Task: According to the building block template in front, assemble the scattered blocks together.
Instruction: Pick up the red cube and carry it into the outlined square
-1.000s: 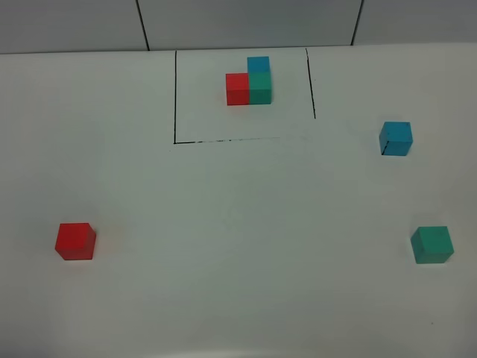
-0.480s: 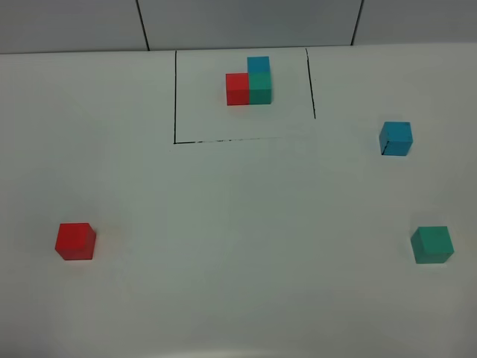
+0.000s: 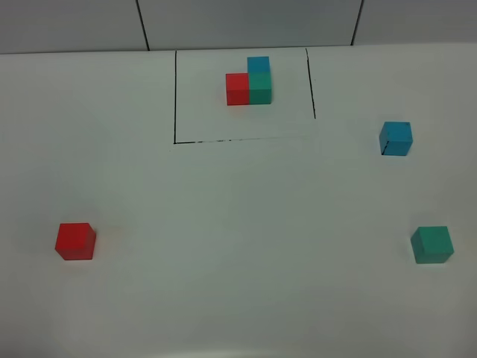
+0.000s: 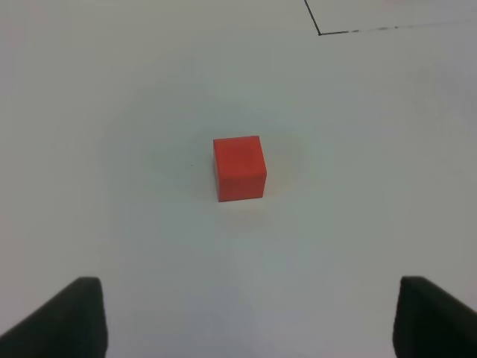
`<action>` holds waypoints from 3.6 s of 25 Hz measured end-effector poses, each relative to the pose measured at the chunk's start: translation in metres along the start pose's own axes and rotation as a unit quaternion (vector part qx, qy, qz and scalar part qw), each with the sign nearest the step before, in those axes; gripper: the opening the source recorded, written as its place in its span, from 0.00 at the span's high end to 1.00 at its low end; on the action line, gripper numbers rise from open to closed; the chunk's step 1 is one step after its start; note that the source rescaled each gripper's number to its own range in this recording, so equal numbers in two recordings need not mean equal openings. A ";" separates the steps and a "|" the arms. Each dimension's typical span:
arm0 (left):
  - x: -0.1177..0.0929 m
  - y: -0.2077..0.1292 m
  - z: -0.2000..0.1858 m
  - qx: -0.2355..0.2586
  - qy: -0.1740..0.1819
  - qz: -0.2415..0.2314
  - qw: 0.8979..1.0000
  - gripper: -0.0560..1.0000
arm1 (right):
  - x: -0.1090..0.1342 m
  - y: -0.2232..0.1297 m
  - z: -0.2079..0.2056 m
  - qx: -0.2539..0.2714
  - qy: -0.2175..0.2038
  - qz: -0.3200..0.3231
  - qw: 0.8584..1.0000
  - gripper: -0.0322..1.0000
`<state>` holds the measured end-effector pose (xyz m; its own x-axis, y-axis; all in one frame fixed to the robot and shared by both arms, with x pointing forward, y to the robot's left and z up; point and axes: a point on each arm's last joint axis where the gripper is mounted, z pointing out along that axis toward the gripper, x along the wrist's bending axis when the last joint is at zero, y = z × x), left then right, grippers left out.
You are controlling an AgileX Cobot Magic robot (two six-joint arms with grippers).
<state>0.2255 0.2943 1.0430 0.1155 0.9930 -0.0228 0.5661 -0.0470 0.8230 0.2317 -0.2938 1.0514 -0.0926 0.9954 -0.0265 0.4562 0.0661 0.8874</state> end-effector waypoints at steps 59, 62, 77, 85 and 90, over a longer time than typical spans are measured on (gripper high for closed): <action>0.014 0.111 0.236 0.415 -0.004 -0.045 0.909 0.07 | 0.000 0.000 0.000 0.000 0.000 0.000 1.000 0.00; 0.015 0.106 0.244 0.427 0.003 -0.046 0.903 0.07 | 0.000 0.000 0.000 0.000 0.000 0.000 1.000 0.00; 0.015 0.105 0.253 0.402 0.003 -0.058 0.914 0.07 | 0.000 0.000 0.000 0.000 0.000 0.001 1.000 0.06; 0.016 0.091 0.276 0.418 0.011 -0.075 0.905 0.07 | 0.000 0.000 0.000 0.000 0.000 0.001 1.000 0.09; 0.015 0.080 0.292 0.429 0.009 -0.087 0.899 0.07 | 0.000 0.000 0.000 0.000 0.000 0.001 1.000 0.10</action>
<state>0.5108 0.2740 0.9432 -0.0446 0.9947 -0.0926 0.9965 0.0509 0.0662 0.2316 -0.2937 1.0514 -0.0927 0.9954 -0.0252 0.4571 0.0651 0.8870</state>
